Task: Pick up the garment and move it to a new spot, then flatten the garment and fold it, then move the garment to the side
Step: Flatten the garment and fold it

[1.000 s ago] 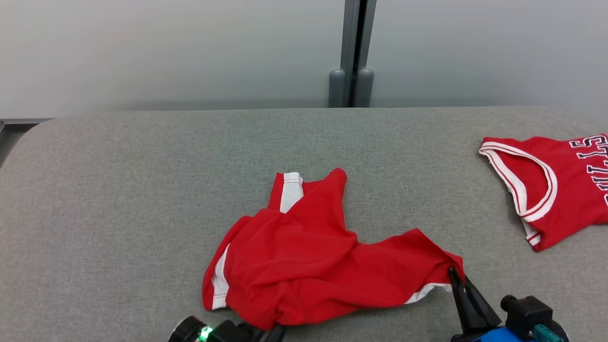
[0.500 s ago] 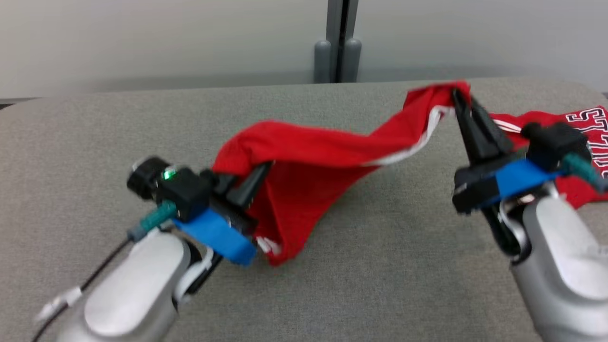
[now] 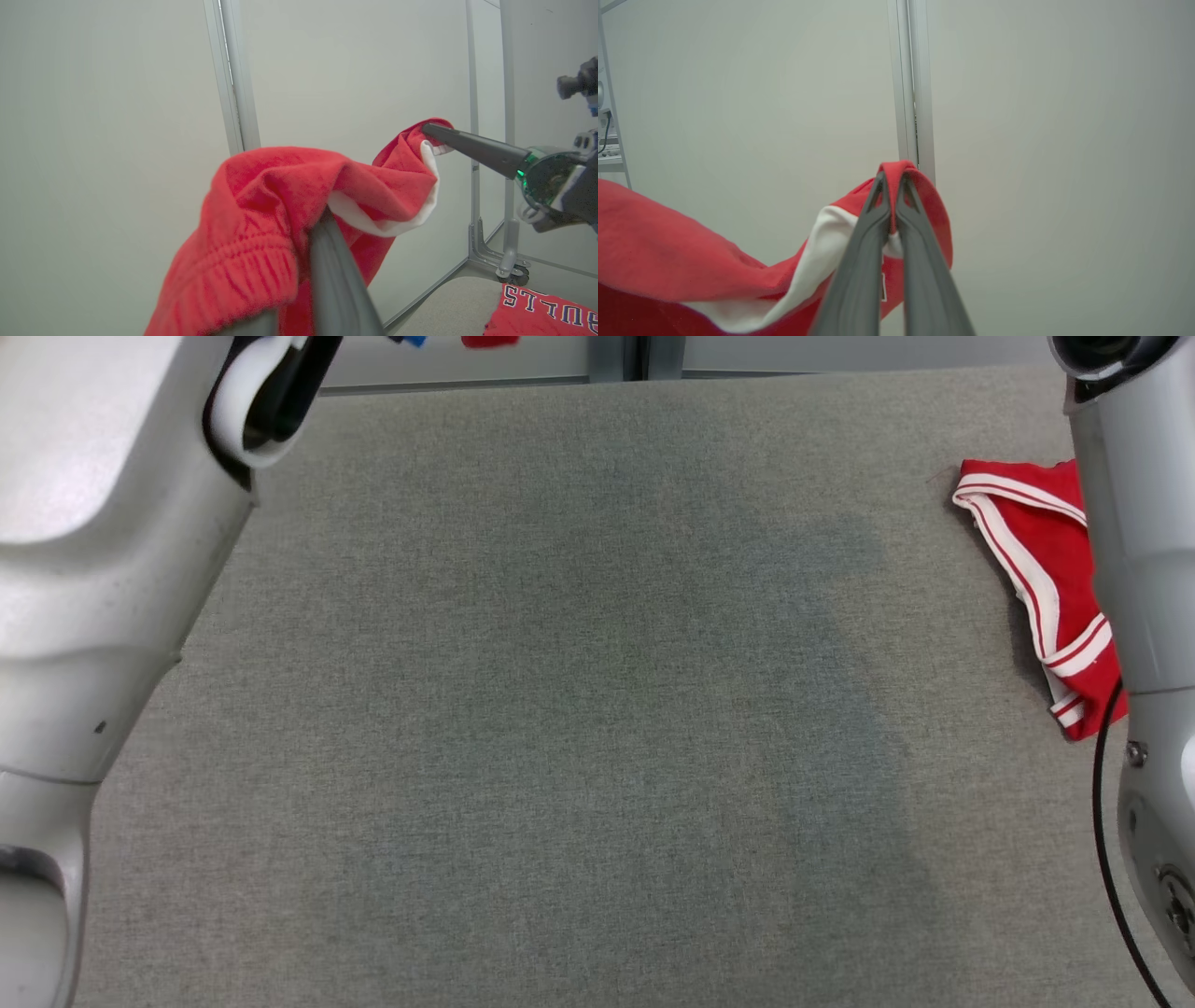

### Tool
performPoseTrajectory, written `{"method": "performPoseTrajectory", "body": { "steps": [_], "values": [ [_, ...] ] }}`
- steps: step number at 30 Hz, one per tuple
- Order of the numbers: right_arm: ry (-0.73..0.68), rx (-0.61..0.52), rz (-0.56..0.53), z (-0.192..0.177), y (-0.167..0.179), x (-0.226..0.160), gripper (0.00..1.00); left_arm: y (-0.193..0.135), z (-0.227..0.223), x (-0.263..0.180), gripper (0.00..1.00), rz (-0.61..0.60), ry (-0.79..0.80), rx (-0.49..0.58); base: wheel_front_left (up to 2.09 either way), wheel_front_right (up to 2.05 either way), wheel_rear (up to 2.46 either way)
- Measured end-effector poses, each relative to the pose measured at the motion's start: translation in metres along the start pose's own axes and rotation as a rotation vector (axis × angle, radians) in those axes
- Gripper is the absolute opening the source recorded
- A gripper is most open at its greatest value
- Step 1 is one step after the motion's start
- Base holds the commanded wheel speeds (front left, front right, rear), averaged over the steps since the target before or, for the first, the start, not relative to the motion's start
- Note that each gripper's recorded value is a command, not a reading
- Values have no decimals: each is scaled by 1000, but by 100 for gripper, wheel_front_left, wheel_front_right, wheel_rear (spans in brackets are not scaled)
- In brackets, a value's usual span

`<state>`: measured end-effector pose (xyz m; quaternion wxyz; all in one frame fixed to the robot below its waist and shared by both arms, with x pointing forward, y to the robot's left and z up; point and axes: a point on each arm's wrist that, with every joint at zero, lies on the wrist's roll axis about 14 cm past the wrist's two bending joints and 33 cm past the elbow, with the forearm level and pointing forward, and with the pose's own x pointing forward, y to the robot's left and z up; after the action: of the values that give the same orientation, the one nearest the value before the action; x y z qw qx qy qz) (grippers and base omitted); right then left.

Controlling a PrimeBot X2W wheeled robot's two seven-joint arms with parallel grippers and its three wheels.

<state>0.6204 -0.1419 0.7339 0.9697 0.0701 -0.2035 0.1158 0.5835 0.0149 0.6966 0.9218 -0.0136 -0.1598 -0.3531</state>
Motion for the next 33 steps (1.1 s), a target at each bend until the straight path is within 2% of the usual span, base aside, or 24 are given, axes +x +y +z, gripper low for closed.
{"method": "performPoseTrajectory", "body": {
  "steps": [3,7,12,16,23,28,33],
  "values": [
    [39,13,5,-18,5,0,0,-5,-7,5,0,-9,1,-23,0,0,0],
    [150,7,13,-66,7,-18,0,-10,-46,-8,0,-29,89,-17,0,0,0],
    [301,43,3,-133,7,-64,0,-21,-122,-60,0,12,263,-142,0,0,0],
    [382,60,4,-161,10,-103,0,-37,-145,-98,0,57,303,-254,0,0,0],
    [500,113,-45,-188,0,-186,0,-108,-185,-187,0,68,435,-424,0,0,0],
    [591,133,-74,-199,-6,-260,0,-175,-199,-251,0,1,556,-476,0,0,0],
    [644,172,-120,-198,-11,-322,0,-205,-199,-291,0,-18,616,-491,0,0,0]
  ]
}}
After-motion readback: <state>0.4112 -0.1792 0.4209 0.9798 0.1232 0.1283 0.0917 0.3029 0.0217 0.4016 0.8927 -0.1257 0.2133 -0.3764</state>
